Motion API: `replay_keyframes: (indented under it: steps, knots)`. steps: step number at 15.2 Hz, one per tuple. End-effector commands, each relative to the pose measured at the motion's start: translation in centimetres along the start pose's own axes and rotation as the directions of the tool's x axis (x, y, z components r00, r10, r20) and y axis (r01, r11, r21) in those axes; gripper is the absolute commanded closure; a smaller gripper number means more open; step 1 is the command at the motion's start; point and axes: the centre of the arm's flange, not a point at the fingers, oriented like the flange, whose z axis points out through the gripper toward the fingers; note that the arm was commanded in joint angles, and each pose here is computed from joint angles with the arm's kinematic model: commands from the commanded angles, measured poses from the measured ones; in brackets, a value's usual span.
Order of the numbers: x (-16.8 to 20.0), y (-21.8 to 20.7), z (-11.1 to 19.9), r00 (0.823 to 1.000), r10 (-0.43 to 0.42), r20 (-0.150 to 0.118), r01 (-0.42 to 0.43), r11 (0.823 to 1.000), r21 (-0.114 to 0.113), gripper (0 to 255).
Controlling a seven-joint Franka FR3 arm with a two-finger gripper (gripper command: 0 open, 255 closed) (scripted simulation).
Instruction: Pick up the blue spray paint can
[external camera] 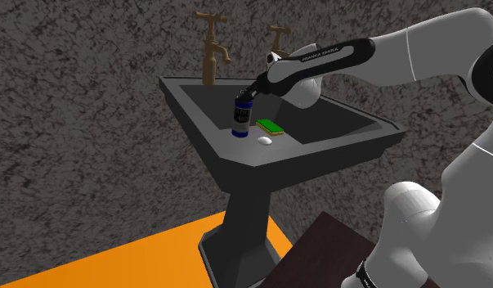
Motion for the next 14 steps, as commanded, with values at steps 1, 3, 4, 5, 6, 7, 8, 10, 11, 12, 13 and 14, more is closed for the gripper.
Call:
replay_keyframes:
  steps: [1,3,4,5,6,7,8,10,11,12,13,14]
  knots:
    - [-0.1,0.0,0.0,1.000,0.000,0.002,0.000,1.000,0.001,255]
    - [-0.1,0.0,0.0,1.000,0.000,0.002,0.000,1.000,0.001,255]
    - [-0.1,0.0,0.0,1.000,0.000,0.002,0.000,1.000,0.001,255]
    - [-0.1,0.0,0.1,1.000,0.000,0.002,0.000,1.000,0.001,255]
    - [0.3,0.2,-0.2,1.000,0.000,0.002,0.000,1.000,0.001,255]
    - [0.7,0.4,-0.5,1.000,0.000,0.002,0.000,1.000,0.001,255]
    - [1.1,0.5,-0.9,1.000,0.000,0.002,0.000,1.000,0.001,255]
    - [1.9,0.9,-1.5,1.000,0.000,0.002,0.000,1.000,0.001,255]
    - [2.3,1.0,-1.8,1.000,0.000,0.002,0.000,1.000,0.001,255]
    - [2.7,1.2,-2.1,1.000,0.000,0.002,0.000,1.000,0.001,255]
    - [3.0,1.4,-2.4,1.000,0.000,0.002,0.000,1.000,0.001,255]
    - [3.4,1.5,-2.7,1.000,0.000,0.002,0.000,1.000,0.001,255]
